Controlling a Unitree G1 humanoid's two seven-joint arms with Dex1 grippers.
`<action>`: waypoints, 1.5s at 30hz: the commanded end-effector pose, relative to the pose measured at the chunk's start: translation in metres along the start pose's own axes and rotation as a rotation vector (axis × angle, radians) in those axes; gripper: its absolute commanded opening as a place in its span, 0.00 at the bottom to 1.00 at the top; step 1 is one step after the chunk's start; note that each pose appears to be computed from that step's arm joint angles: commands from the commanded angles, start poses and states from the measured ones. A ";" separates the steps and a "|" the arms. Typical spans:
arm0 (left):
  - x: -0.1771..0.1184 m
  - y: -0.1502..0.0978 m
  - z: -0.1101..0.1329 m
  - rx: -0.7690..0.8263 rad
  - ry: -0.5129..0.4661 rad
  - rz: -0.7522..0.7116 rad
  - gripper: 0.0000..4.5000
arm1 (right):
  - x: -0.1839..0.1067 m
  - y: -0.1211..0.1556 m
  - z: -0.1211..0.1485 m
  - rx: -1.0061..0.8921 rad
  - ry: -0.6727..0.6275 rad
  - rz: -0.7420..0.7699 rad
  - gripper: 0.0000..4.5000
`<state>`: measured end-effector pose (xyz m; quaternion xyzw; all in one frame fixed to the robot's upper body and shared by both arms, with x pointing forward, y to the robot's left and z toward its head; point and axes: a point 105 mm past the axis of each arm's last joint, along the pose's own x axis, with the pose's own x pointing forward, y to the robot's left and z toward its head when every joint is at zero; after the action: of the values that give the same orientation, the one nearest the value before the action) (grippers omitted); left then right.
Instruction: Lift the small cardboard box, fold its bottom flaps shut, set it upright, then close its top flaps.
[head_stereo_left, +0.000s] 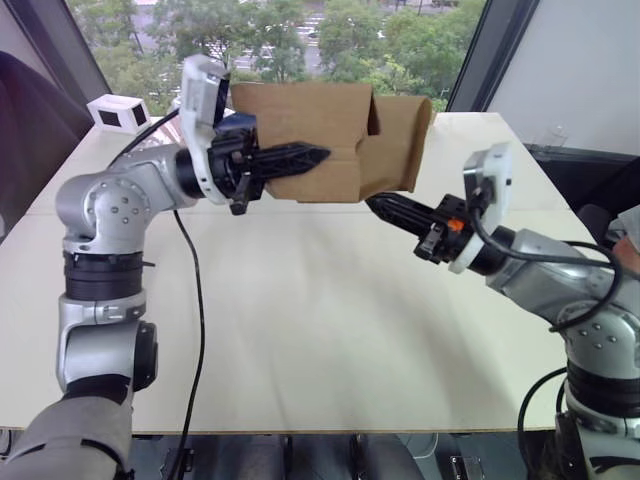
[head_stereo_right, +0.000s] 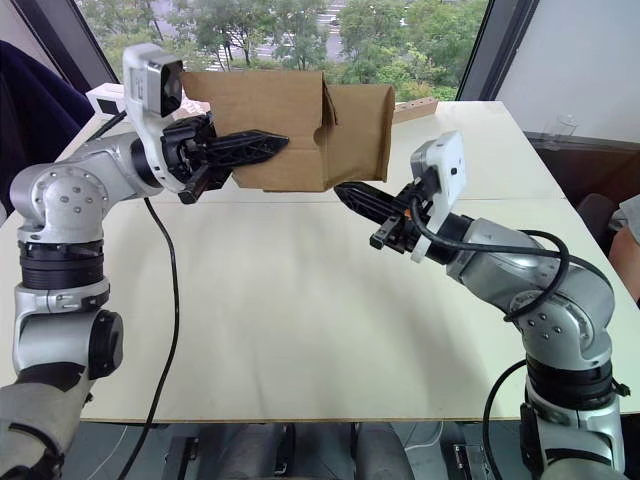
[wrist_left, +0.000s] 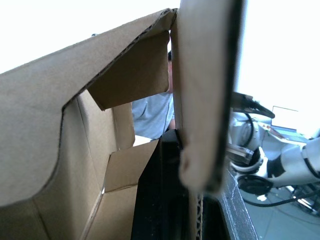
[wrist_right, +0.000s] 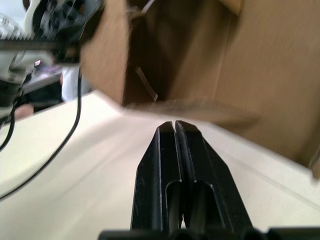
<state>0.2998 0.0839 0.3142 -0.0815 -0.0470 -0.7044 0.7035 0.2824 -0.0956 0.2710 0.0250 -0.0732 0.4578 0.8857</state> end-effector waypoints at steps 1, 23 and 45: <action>-0.001 -0.006 0.005 0.016 -0.010 -0.015 0.00 | 0.002 0.008 0.014 -0.024 -0.061 0.042 0.01; -0.012 0.003 0.012 0.034 -0.038 0.046 0.00 | -0.046 -0.019 0.066 0.092 -0.228 0.016 0.01; -0.007 0.001 0.015 0.034 -0.034 0.034 0.00 | 0.015 -0.029 0.029 0.107 -0.218 0.101 0.01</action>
<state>0.3079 0.0923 0.3105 -0.0979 -0.0400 -0.6847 0.7211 0.3375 -0.1147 0.2807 0.1081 -0.1071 0.4440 0.8830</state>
